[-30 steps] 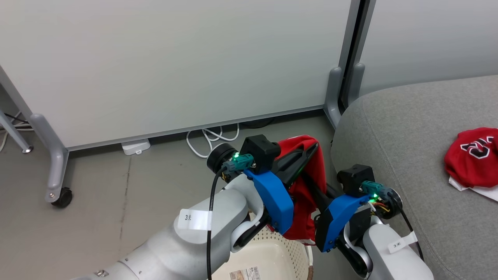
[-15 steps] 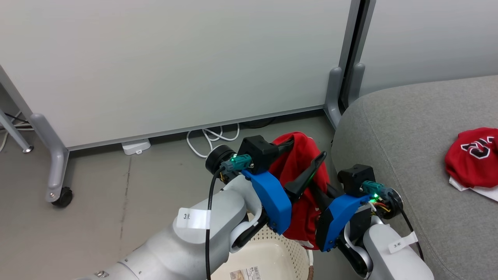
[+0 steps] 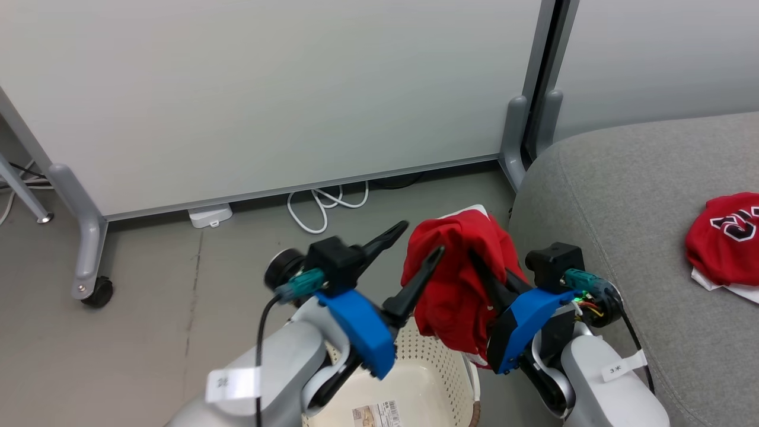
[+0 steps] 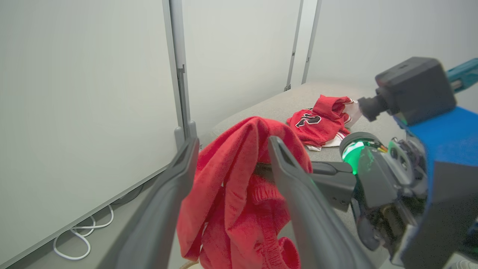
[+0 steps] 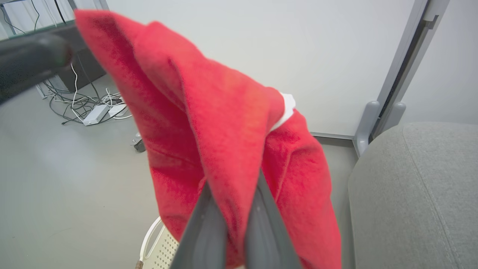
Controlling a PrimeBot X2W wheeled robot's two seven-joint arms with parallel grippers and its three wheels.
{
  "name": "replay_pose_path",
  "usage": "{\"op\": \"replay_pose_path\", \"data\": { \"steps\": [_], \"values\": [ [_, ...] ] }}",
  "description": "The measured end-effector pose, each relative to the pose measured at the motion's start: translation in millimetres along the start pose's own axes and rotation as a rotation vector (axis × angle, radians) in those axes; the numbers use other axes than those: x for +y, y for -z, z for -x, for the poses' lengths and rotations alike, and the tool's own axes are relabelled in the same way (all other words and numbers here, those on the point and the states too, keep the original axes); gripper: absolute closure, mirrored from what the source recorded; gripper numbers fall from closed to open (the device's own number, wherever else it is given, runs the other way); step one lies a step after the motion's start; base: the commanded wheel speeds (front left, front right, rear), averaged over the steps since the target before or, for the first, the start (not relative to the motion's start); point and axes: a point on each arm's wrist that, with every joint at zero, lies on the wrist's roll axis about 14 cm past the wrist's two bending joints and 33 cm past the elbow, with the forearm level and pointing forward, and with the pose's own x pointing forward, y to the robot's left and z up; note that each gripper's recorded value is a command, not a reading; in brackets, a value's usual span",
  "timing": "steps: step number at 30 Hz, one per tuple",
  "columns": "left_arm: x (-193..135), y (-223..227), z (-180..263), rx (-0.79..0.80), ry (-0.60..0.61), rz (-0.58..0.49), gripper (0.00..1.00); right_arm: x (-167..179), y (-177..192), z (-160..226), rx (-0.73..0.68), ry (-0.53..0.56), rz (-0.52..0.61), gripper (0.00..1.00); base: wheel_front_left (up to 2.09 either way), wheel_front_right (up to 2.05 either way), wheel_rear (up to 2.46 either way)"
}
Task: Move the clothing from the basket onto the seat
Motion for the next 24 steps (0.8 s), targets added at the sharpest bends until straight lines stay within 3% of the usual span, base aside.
{"op": "replay_pose_path", "data": {
  "steps": [11, 24],
  "values": [
    [42, 16, 56, -0.045, -0.191, 0.009, 0.00, -6, -5, -3, -0.018, 0.017, -0.003, 1.00, 0.00, 0.00, 0.00],
    [70, 32, 102, -0.060, -0.376, 0.026, 0.00, -6, -5, -2, -0.018, 0.019, -0.009, 1.00, 0.00, 0.00, 0.00]
  ]
}}
